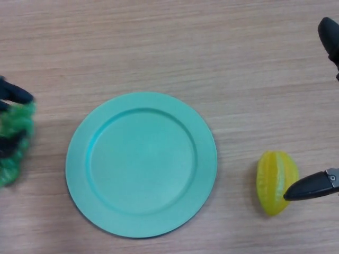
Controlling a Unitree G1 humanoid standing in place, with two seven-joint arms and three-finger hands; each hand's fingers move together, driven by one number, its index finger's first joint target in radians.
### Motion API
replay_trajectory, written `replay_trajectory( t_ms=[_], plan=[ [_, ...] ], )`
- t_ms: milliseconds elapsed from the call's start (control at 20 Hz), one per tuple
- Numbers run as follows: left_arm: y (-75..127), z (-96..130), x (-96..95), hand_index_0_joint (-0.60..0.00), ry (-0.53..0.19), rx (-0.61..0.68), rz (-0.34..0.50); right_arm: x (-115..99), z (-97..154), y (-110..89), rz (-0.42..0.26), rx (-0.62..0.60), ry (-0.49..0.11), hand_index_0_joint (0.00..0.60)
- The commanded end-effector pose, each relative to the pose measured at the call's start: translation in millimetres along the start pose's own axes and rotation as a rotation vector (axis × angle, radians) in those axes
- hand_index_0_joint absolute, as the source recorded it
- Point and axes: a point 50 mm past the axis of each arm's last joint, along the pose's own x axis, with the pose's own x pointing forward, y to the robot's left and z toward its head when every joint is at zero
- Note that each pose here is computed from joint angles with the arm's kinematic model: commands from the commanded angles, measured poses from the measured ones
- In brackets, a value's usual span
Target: Pick up the green grapes and place it on the plate
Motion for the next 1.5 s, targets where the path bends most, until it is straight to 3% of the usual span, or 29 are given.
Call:
replay_trajectory(
  t_ms=[50,150,250,300,600,650,700,750,800,850,900,950,1000,1300,1500],
  plan=[
    [62,35,7.6,-0.6,-0.176,-0.014,0.223,-5,34,-4.0,-0.017,-0.011,-0.248,0.0],
    [60,57,-1.9,-0.6,-0.245,-0.039,0.182,-3,35,-3.6,-0.018,-0.012,-0.25,0.0],
    [51,78,-16.7,-0.6,-0.301,-0.062,0.065,-2,35,-2.7,-0.015,-0.014,-0.249,0.0],
    [41,94,-29.7,-0.6,-0.339,-0.08,-0.051,-1,35,-2.8,-0.014,-0.015,-0.249,0.0],
    [11,146,-61.9,-0.6,-0.354,-0.353,-0.373,-1,35,-3.0,-0.012,-0.011,-0.248,0.0],
    [10,149,-63.8,-0.6,-0.37,-0.364,-0.397,-1,35,-3.2,-0.012,-0.011,-0.247,0.0],
    [3,156,-67.2,-0.6,-0.454,-0.263,-0.432,-1,35,-3.9,-0.012,-0.011,-0.247,0.0],
    [2,156,-67.6,-0.6,-0.462,-0.245,-0.435,-1,35,-4.2,-0.013,-0.011,-0.248,0.0],
    [2,156,-67.4,-0.502,-0.462,-0.249,-0.435,-1,35,-4.4,-0.014,-0.012,-0.249,0.0],
    [3,157,-67.0,-0.402,-0.462,-0.27,-0.431,-1,35,-4.5,-0.014,-0.013,-0.249,0.0],
    [4,159,-65.9,-0.252,-0.465,-0.319,-0.419,-1,35,-4.8,-0.015,-0.014,-0.247,0.0],
    [4,160,-64.7,-0.151,-0.468,-0.357,-0.409,-1,35,-5.0,-0.016,-0.015,-0.246,0.0],
    [3,161,-61.9,-0.009,-0.456,-0.426,-0.397,-1,34,-5.3,-0.019,-0.017,-0.243,0.0],
    [8,161,-60.4,0.0,-0.445,-0.374,-0.344,1,33,-4.5,-0.019,-0.039,-0.237,0.0],
    [24,168,-68.8,0.0,-0.494,-0.498,-0.313,3,33,-4.1,-0.012,-0.042,-0.231,0.0]
  ],
)
